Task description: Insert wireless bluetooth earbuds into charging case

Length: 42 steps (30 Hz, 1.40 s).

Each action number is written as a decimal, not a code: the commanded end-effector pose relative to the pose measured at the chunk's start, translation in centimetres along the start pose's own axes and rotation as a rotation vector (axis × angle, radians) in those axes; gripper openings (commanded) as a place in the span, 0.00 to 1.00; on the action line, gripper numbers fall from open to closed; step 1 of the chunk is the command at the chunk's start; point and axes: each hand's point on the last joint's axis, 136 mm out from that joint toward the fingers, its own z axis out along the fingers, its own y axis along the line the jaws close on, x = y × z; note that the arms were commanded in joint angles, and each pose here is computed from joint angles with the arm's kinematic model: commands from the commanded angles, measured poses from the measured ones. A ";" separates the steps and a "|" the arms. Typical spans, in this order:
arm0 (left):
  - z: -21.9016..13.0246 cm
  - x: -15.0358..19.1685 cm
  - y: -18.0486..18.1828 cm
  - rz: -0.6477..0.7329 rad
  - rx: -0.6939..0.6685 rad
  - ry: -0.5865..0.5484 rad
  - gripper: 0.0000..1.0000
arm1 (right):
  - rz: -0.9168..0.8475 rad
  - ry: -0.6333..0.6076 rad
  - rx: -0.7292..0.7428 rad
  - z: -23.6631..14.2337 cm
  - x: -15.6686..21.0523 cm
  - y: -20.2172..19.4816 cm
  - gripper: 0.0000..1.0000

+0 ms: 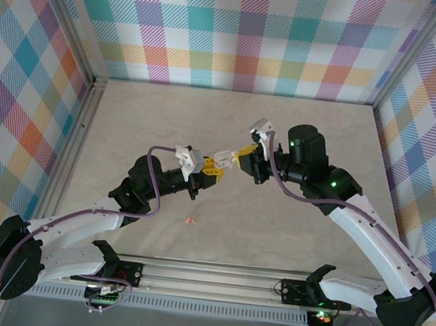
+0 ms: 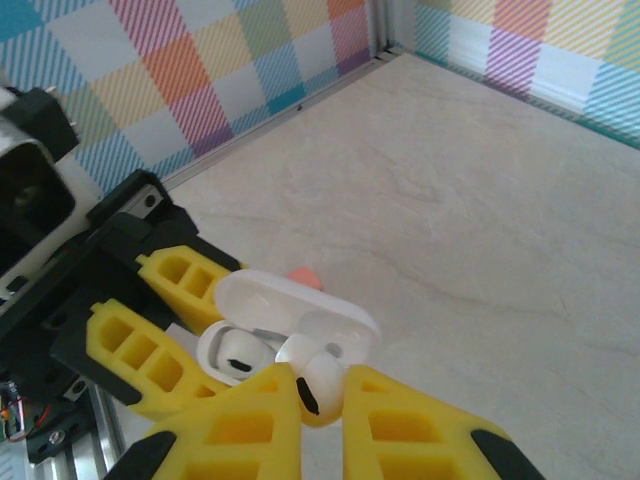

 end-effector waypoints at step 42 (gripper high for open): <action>0.2 -2.5 -1.5 0.000 0.078 -0.053 0.00 | -0.343 0.095 0.062 1.6 2.8 0.6 0.11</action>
